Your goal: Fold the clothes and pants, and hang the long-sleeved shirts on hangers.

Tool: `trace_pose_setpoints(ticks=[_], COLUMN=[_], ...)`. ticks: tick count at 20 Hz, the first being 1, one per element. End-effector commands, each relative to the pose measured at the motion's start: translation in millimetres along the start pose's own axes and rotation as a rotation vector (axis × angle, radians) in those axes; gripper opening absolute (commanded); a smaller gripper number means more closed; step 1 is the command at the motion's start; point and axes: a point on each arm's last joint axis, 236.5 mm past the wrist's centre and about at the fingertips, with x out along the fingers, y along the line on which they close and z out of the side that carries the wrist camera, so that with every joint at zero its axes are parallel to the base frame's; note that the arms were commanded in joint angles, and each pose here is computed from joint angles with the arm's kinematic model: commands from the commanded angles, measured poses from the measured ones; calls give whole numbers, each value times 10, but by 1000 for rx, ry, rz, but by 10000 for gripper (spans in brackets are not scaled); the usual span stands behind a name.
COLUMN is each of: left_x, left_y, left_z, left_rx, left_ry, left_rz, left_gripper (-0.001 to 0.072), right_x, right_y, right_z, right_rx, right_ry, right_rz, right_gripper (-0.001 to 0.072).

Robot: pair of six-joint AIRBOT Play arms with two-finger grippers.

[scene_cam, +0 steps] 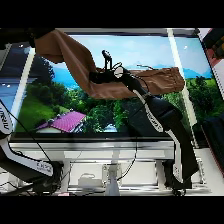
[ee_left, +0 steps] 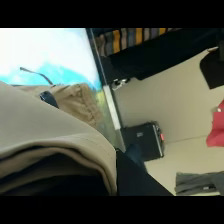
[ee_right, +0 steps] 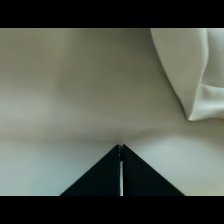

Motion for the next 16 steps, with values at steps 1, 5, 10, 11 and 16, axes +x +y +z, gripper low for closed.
trace_pose_setpoints(ticks=[1,5,10,11,16], left_x=[205,608,1078,1179,1652], left_y=[362,655,922,977,1132], left_z=[-191,-403,-542,-551,-494], left_rx=[-21,-43,-40,-34,36], left_ry=[62,140,175,170,92], left_rz=[113,158,148,149,163], left_gripper=[10,11,10,11,11], right_x=[129,151,-133,-234,-899], right_y=[93,97,-436,-541,-943], right_z=[-43,46,376,455,615], right_rx=[65,49,107,120,111], right_ry=[-20,-70,-106,-110,-21], right_rz=[44,30,-38,-46,-73], right_gripper=[36,37,38,38,39])
